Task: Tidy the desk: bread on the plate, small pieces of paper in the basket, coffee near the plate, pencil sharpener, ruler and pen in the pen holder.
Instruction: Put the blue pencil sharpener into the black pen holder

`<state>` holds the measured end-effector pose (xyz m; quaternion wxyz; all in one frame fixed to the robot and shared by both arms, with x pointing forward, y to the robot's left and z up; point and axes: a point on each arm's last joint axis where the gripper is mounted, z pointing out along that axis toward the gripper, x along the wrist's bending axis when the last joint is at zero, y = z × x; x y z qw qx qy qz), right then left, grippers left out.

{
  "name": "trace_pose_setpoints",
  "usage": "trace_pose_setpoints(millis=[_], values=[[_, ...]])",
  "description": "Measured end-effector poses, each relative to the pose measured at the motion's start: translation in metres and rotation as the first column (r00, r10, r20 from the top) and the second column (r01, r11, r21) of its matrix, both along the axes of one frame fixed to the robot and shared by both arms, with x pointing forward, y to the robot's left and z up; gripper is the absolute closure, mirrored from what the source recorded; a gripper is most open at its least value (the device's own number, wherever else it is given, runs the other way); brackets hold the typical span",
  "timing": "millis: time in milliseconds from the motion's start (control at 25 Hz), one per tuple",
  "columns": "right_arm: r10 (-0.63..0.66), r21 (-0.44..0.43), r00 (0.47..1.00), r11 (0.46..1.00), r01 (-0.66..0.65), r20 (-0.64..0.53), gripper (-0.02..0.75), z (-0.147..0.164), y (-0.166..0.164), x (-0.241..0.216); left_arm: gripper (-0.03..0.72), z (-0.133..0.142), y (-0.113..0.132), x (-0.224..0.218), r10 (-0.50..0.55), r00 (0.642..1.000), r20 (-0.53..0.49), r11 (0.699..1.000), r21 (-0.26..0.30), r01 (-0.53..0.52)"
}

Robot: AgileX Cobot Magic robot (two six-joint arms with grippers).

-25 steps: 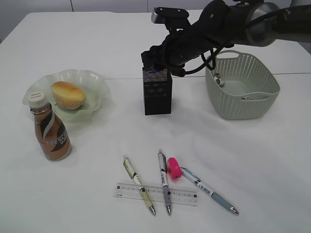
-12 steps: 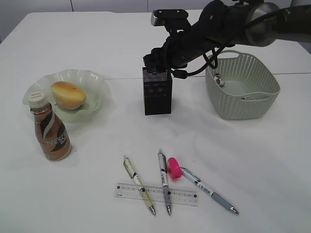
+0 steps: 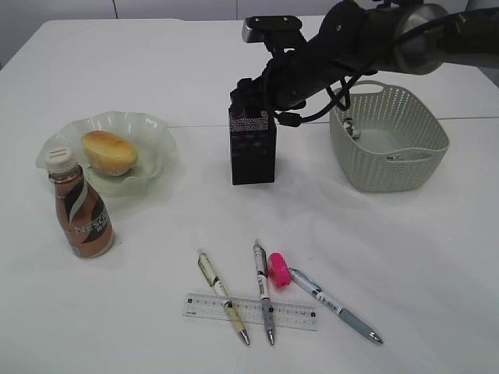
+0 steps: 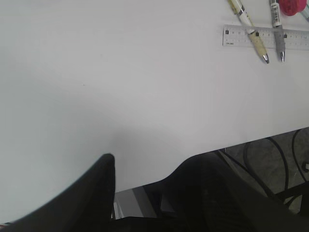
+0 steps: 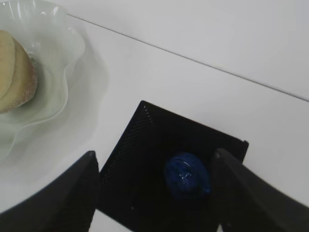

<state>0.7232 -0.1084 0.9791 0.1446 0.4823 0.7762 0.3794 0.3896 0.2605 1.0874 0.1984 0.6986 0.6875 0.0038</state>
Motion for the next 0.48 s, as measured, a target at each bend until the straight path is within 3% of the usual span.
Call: trace_pose_setpoints(millis=[200,480], values=[[0.050,-0.009,0.997,0.999,-0.051,-0.051,0.185,0.009,0.002,-0.004,0.274,0.000,0.000,0.000,0.000,1.000,0.000,1.000,-0.002,0.000],[0.166,-0.121,0.981,0.977,-0.178,-0.104,0.185,0.066,-0.002,-0.018,0.274,0.000,0.000,0.000,0.000,1.000,0.000,1.000,-0.002,0.000]])
